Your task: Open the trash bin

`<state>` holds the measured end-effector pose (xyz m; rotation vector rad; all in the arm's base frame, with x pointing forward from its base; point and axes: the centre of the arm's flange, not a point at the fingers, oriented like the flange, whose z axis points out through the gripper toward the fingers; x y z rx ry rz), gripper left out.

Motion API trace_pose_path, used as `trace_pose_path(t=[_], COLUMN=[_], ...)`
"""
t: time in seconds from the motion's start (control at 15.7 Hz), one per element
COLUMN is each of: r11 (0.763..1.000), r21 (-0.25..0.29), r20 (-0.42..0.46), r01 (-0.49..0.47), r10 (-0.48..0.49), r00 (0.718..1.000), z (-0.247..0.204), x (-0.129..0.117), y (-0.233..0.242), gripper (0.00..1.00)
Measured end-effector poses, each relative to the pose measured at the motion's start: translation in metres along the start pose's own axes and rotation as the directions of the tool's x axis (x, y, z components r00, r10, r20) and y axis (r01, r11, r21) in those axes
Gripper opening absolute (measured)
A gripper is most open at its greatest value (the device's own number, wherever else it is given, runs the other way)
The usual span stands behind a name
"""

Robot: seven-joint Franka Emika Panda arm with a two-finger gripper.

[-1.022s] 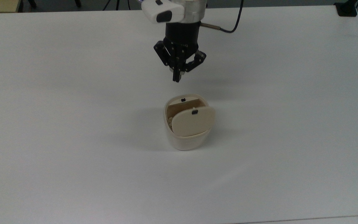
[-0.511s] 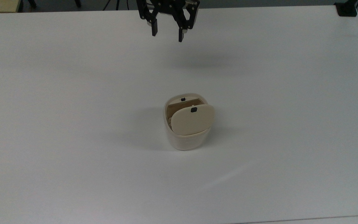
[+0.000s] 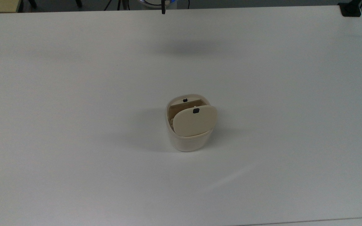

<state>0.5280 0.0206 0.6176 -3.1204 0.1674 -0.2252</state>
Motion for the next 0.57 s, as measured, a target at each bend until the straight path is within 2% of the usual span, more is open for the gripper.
trace_pose_path(t=[0.26,0.57], r11=[0.998,0.998], r21=[-0.003,-0.006], r20=[0.01,0.028], r01=[0.057,0.069], r10=[-0.057,-0.068], r00=[0.998,0.997], z=[-0.017,-0.014], x=[0.012,0.022], y=[0.029,0.031], gripper=[1.0,1.0])
